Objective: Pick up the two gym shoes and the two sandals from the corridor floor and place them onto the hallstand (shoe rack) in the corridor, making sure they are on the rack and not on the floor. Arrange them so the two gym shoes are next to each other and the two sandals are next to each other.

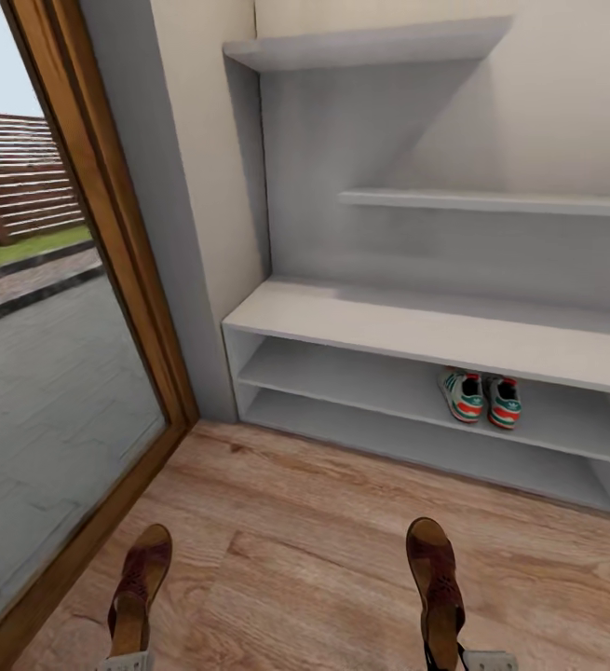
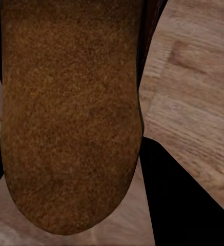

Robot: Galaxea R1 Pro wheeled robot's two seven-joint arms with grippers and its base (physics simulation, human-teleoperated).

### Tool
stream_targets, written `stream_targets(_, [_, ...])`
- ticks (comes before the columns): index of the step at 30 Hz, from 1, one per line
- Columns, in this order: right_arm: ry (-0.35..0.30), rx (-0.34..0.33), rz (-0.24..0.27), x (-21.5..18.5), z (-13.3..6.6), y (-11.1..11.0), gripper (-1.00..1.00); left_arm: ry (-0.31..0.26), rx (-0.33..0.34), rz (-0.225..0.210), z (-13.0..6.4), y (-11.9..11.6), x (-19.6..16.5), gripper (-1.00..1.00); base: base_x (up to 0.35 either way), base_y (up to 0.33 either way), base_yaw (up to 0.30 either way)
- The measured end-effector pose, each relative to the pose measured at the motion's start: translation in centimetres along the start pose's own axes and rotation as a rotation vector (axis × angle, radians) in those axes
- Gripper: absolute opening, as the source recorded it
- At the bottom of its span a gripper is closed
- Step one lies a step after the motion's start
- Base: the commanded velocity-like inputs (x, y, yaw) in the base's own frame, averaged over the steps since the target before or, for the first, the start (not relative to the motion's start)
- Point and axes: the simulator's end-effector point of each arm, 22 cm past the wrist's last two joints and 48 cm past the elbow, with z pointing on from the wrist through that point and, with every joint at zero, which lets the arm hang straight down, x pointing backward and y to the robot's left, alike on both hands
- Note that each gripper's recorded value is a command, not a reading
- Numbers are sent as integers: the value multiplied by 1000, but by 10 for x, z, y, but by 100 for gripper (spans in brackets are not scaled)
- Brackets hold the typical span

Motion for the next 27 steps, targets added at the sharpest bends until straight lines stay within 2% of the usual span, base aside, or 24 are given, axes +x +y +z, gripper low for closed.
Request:
stream_targets(15, [0,0,0,0,0,0,-100,0,0,0,0,0,0,-100,0,288,-266])
stream_targets(27, [-1,0,-1,0,0,0,-100,0,-1,1,0,1,0,-100,0,17,-266])
